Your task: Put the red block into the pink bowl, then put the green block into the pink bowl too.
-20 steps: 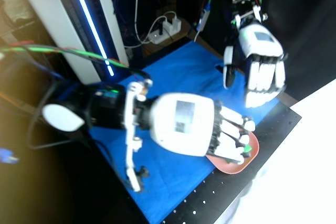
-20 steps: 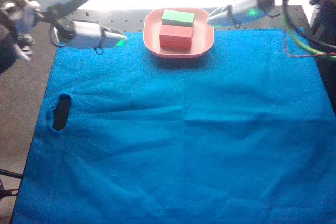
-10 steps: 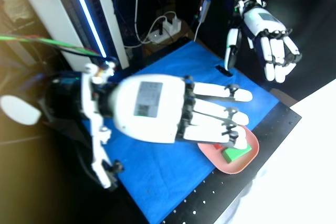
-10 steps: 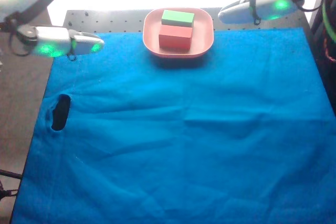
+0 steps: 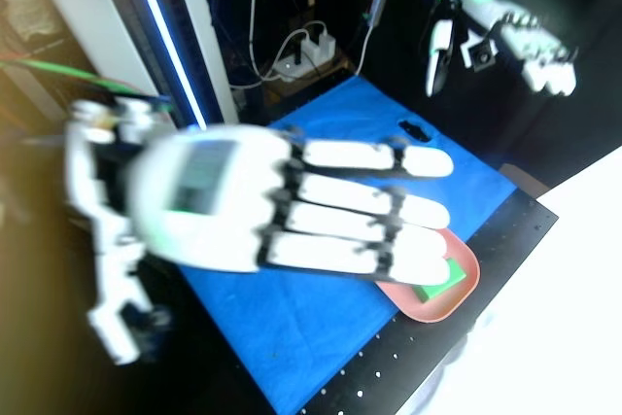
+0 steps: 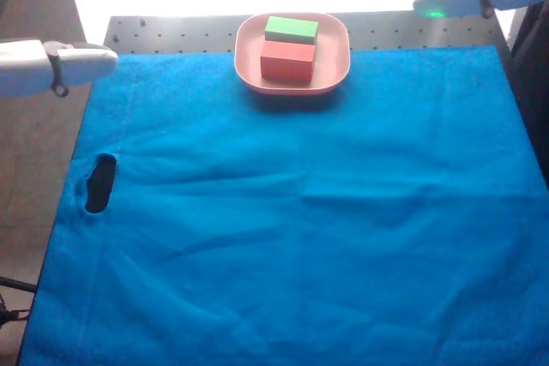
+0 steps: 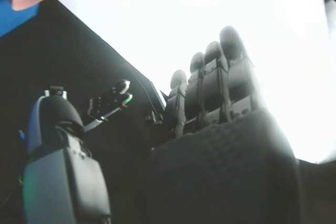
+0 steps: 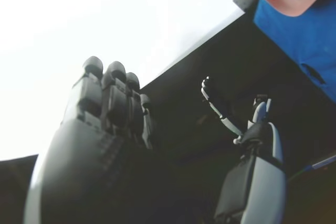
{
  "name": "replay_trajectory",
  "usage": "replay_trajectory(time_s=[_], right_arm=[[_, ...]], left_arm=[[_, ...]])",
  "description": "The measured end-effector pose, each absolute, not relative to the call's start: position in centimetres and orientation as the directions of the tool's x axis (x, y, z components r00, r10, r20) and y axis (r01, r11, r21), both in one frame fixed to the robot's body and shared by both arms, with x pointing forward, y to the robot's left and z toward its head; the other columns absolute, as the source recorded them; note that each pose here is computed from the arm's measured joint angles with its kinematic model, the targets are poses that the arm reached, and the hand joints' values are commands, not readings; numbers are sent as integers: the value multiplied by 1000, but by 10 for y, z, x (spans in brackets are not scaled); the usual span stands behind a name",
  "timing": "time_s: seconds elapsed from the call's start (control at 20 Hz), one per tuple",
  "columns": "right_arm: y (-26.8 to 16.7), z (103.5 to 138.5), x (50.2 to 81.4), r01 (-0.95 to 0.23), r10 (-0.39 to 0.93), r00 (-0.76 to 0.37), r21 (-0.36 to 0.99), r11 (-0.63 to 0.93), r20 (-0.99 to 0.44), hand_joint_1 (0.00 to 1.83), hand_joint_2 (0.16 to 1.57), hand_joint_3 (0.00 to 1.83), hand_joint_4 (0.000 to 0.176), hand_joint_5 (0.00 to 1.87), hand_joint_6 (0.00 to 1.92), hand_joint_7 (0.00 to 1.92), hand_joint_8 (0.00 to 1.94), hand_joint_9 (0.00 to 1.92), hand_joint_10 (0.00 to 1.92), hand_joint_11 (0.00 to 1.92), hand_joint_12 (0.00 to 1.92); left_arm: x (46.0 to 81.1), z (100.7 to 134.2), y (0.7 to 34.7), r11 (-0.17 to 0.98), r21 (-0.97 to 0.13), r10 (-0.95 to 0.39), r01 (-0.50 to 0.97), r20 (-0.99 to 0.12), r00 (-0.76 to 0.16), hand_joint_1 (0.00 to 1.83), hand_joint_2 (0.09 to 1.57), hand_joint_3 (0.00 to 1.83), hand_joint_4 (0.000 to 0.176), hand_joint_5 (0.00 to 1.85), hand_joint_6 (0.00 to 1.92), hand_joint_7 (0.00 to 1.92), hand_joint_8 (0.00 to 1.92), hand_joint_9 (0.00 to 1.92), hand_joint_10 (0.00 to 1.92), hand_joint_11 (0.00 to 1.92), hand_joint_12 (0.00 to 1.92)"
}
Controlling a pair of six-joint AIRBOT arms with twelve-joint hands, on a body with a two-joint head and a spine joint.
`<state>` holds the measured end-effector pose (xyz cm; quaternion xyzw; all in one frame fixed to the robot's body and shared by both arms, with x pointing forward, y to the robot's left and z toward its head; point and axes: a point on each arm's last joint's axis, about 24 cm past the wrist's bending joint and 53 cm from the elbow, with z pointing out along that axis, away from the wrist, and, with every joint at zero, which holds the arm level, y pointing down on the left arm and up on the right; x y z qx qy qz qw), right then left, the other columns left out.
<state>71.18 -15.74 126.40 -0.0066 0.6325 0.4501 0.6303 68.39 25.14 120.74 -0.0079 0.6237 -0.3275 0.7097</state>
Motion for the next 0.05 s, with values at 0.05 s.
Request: replay_trajectory(time_s=[0.05], right_arm=[[-160,1267,710,-577,563,-200,561,594,-802,647,755,1,155,42,1,200,3,185,2,0,20]], left_arm=[[681,1203,254,788,-423,-475,448,-880,5,626,957,4,124,7,1,87,6,135,5,0,501]])
